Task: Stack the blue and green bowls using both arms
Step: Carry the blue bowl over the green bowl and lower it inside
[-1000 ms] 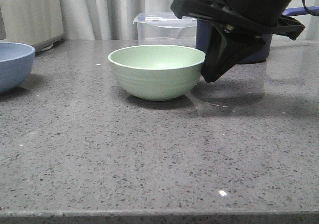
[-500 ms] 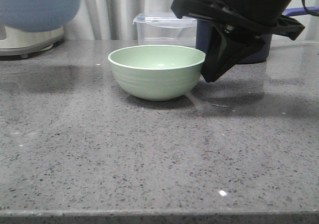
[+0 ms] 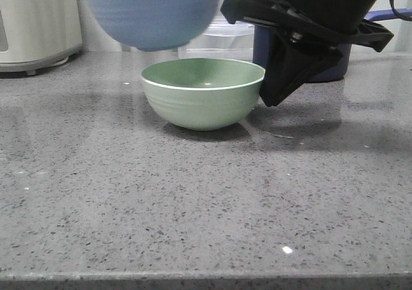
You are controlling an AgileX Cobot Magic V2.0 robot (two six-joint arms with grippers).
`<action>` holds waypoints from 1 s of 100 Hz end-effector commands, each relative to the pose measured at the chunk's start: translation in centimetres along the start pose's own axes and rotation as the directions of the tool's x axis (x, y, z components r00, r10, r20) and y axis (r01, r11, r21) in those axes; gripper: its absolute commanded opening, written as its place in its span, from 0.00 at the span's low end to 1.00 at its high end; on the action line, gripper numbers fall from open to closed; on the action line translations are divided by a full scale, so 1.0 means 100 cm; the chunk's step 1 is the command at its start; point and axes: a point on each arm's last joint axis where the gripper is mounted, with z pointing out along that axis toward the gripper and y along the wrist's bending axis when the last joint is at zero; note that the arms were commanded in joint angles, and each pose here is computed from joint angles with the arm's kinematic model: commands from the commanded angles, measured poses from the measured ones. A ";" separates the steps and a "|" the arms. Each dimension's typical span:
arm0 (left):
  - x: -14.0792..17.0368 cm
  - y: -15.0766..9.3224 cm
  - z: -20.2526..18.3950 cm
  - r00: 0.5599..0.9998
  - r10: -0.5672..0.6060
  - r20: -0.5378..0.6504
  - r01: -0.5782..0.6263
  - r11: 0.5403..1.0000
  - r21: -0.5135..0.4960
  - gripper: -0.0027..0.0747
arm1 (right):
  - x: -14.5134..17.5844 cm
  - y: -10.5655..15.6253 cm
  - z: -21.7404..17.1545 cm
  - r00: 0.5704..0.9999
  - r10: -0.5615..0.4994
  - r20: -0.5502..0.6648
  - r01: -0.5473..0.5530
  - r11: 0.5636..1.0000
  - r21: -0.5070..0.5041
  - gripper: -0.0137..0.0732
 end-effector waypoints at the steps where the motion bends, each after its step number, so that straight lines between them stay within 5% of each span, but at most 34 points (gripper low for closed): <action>1: -0.007 -0.018 -0.019 0.996 0.021 0.090 -0.025 0.998 0.049 0.01 | -0.009 0.006 -0.016 0.996 -0.004 0.088 0.006 1.000 -0.028 0.07; 100: -0.007 -0.032 0.004 0.999 0.006 0.045 -0.012 0.992 0.126 0.01 | -0.009 0.006 -0.016 0.996 -0.004 0.088 0.006 1.000 -0.028 0.07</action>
